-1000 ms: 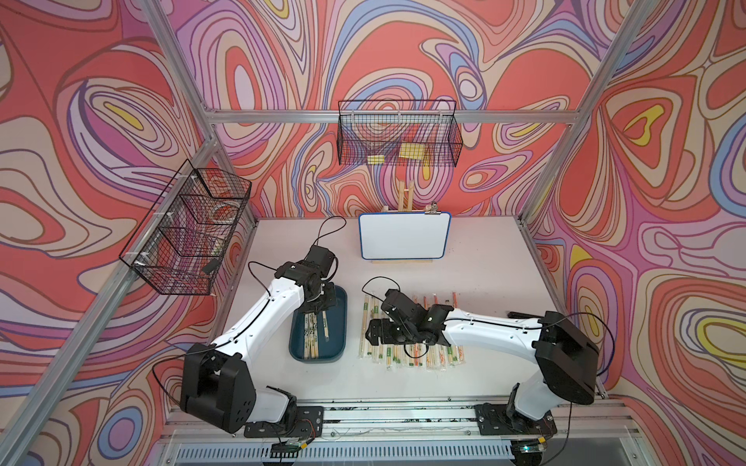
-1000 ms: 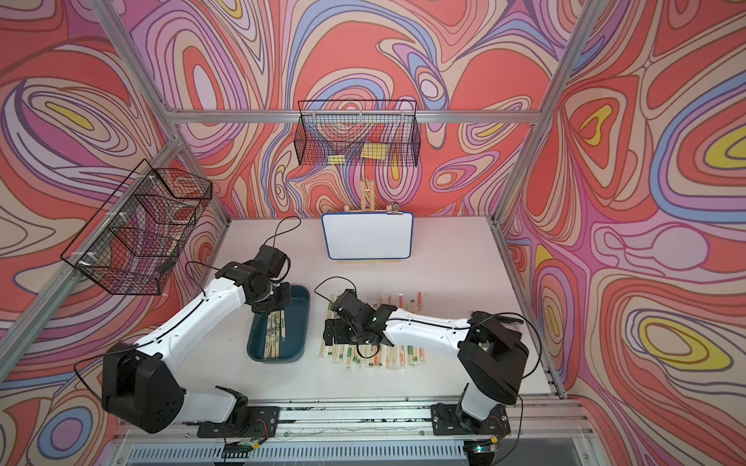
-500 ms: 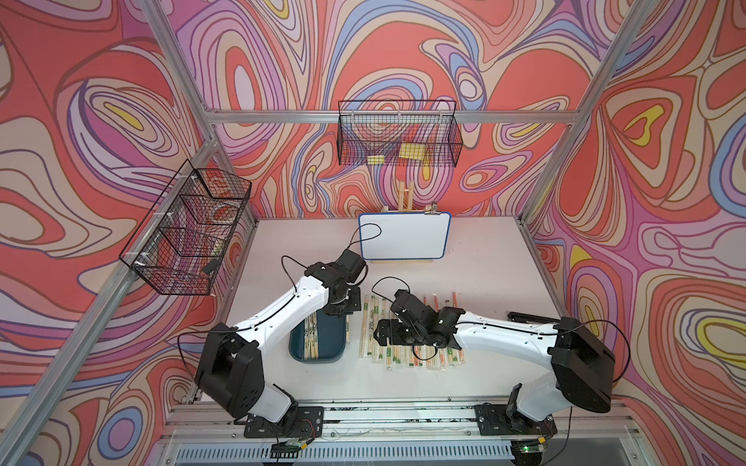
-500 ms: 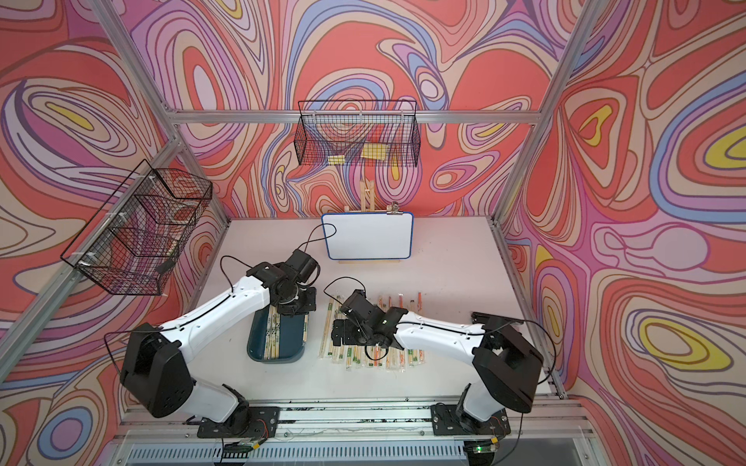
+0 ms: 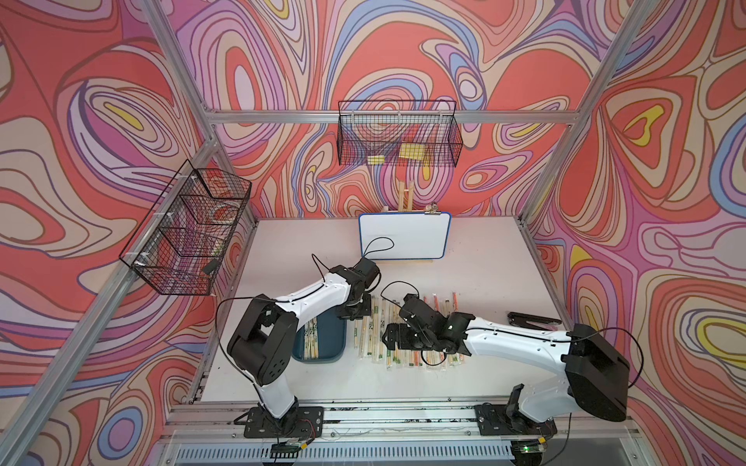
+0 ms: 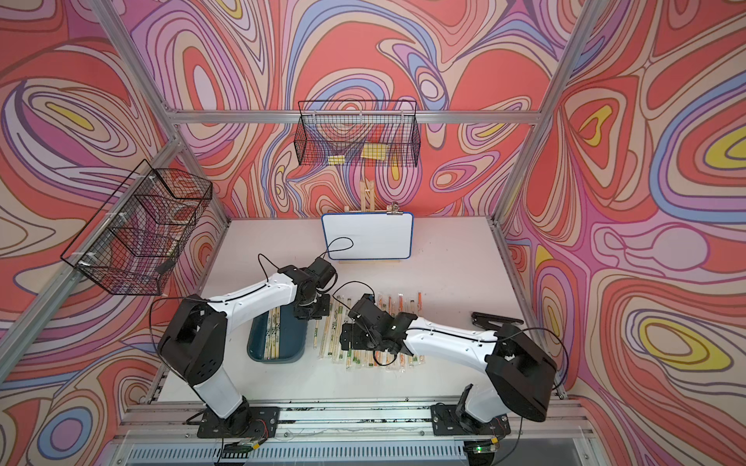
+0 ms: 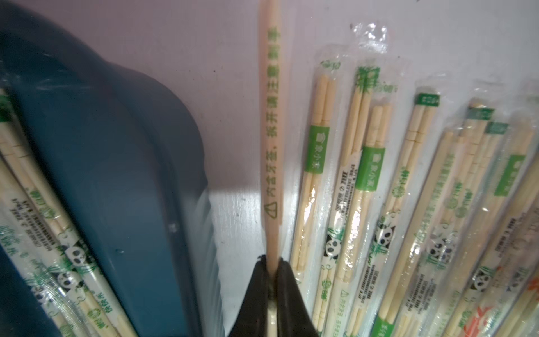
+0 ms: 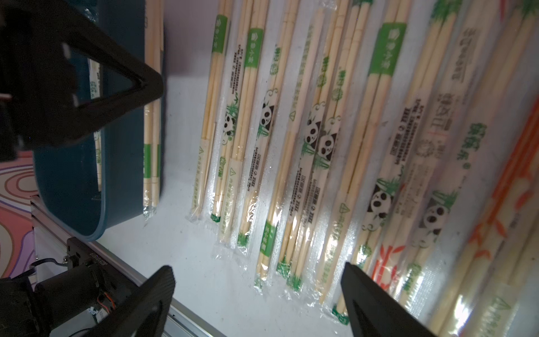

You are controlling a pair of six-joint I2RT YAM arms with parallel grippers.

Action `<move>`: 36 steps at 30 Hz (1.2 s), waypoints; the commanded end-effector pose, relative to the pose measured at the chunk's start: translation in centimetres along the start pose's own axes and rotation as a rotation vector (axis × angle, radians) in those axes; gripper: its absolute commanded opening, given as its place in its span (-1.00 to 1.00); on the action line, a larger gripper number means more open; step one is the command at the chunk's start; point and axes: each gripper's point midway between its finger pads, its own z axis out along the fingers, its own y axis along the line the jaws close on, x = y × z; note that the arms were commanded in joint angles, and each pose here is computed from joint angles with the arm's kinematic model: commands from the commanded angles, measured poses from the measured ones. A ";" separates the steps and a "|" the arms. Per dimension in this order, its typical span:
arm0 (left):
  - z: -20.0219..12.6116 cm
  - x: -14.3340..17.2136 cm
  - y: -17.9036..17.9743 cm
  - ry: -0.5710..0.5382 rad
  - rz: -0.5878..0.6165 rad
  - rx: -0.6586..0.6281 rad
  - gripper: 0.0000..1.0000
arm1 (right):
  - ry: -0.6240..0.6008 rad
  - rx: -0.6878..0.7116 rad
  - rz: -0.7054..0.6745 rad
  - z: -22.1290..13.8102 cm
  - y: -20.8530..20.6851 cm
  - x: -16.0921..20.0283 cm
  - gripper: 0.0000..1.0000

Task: Take the paired disposable chopsticks out of the storage box
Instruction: Place the paired disposable chopsticks at the center of the board.

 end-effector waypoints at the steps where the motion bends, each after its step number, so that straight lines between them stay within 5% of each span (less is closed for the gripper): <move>1: 1.5 0.4 0.0 0.016 0.015 -0.008 -1.00 | -0.020 0.017 0.009 -0.6 -0.6 -0.4 0.90; 25: 4.1 2.9 -1.7 0.066 0.054 -0.002 -0.97 | -0.020 0.013 0.010 -1.0 -0.7 -0.4 0.90; 33: 2.3 2.3 -1.3 0.035 0.059 -0.015 -0.25 | -0.019 0.010 0.010 -1.1 -0.5 -0.5 0.90; 36: 1.1 1.9 -1.4 0.013 0.059 -0.001 -0.15 | -0.019 0.012 0.009 -1.1 -0.6 -0.4 0.91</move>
